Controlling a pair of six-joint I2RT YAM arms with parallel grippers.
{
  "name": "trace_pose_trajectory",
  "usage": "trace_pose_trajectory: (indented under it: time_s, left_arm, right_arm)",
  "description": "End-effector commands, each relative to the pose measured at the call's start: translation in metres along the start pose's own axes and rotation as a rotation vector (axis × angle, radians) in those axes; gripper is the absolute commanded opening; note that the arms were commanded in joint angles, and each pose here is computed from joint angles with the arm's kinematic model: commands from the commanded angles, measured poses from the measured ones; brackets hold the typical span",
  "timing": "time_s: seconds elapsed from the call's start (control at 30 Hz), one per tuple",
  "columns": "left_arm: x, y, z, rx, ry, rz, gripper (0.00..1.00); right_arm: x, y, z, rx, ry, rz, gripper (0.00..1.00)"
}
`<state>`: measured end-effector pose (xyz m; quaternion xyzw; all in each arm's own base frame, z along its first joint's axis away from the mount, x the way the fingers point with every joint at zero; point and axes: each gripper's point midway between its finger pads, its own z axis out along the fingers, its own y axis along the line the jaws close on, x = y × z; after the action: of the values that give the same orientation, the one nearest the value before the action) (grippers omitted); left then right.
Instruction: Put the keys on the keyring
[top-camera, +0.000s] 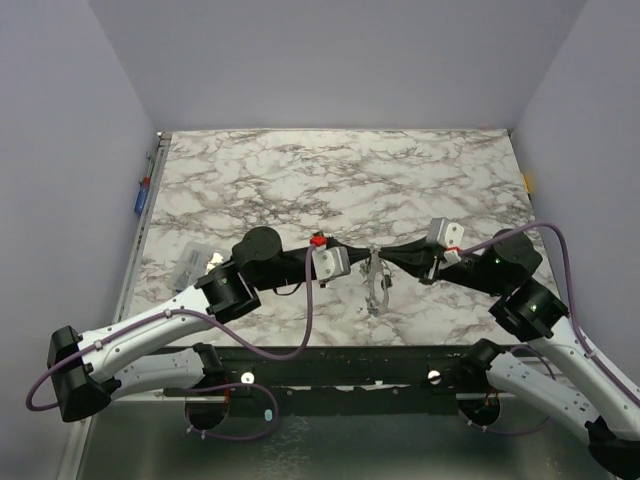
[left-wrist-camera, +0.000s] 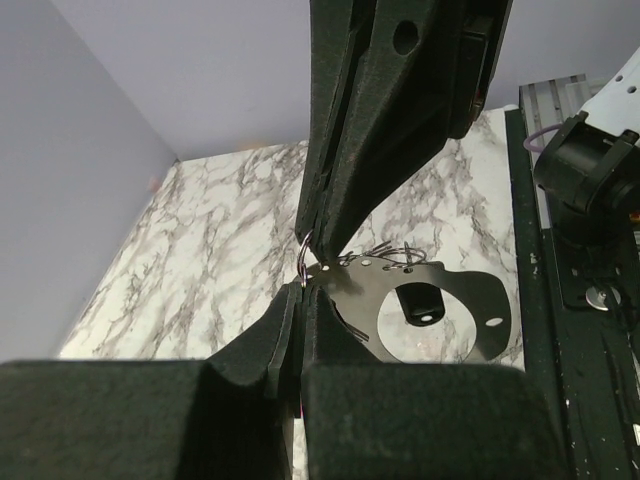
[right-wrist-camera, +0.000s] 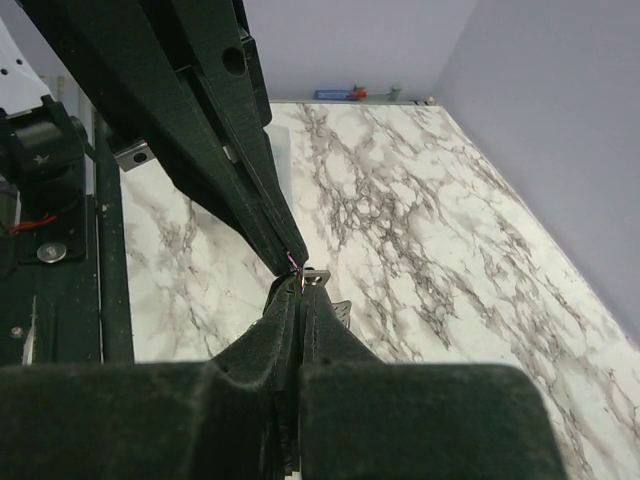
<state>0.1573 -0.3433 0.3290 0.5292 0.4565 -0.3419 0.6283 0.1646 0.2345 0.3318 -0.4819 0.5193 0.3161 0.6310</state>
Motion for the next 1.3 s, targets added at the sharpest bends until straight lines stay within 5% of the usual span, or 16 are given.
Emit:
trace_pose_trajectory:
  time_s: [0.0, 0.73, 1.27]
  left_arm:
    - [0.003, 0.002, -0.008, -0.027, 0.021, 0.021, 0.0]
    - [0.01, 0.003, -0.011, -0.032, 0.051, 0.048, 0.0]
    - [0.008, 0.009, -0.019, -0.063, 0.067, 0.075, 0.0]
  right_arm:
    - [-0.02, 0.004, -0.002, -0.034, -0.045, -0.015, 0.01]
    - [-0.024, 0.024, 0.006, -0.181, -0.06, 0.03, 0.01]
    - [-0.005, 0.012, 0.01, -0.131, 0.027, 0.022, 0.01]
